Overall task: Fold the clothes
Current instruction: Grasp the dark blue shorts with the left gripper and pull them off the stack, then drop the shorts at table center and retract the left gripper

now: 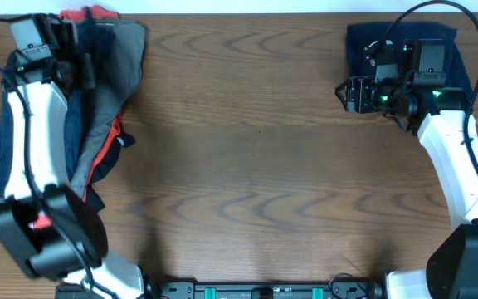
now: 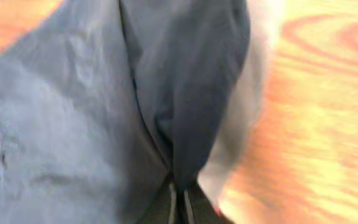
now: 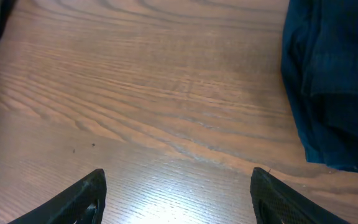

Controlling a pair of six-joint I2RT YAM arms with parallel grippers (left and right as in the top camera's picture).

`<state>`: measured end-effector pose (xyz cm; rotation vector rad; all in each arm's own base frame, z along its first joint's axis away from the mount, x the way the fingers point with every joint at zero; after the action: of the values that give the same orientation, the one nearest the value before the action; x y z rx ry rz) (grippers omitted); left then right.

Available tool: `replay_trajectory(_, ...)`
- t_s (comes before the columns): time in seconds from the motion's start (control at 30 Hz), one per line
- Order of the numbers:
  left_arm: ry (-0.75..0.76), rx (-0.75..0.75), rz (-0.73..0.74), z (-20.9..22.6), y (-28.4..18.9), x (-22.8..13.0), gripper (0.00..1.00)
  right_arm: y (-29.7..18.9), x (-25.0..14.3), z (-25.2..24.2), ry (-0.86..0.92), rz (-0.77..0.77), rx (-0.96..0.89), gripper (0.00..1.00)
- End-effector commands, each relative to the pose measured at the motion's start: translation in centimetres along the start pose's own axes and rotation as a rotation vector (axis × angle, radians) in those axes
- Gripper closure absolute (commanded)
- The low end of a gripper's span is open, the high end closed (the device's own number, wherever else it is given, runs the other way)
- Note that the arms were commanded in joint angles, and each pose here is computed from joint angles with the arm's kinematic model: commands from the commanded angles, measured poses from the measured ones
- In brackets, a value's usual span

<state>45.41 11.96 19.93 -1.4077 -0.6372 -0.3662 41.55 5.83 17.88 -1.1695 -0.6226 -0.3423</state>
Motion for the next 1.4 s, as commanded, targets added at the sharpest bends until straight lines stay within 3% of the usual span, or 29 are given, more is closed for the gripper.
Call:
replay_trajectory(0.0, 0.052, -0.056, -0.015, -3.6, -2.7, 0.2, 0.94, -0.4, 0.7, 0.2, 0.026, -0.018, 0.035, 0.28)
replay_trajectory(0.3, 0.230, -0.202, -0.020, -13.8, -6.1, -0.9, 0.94, -0.7, -0.1, 0.4, 0.052, 0.010, 0.074, 0.28)
replay_trajectory(0.77, 0.343, -0.440, -0.043, -27.0, -11.1, -3.4, 0.94, -0.8, -1.6, 0.4, 0.084, 0.069, 0.077, 0.27)
replay_trajectory(1.03, 0.442, -0.537, 0.050, -33.4, -10.4, -7.9, 0.94, -1.8, -1.9, -1.5, 0.152, 0.064, 0.070, 0.28)
replay_trajectory(1.3, 0.595, -0.675, 0.221, -41.2, -8.7, -16.3, 0.94, -4.5, -1.9, -4.5, 0.225, 0.023, 0.021, 0.27)
replay_trajectory(1.37, 0.626, -0.671, 0.251, -42.0, -8.3, -17.9, 0.75, -5.1, -1.8, -4.8, 0.231, 0.010, 0.010, 0.27)
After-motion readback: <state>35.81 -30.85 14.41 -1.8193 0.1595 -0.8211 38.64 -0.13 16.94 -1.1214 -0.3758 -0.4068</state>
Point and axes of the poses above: each gripper's point midway between its finger pads, its own y axis out along the fingers, its own z axis along the line the jaws close on, x = y × z, the point moved 1 cm from there along -y, back along the fingers, and after that the axes turned 4 degrees about -y, right-handed, at the moved point
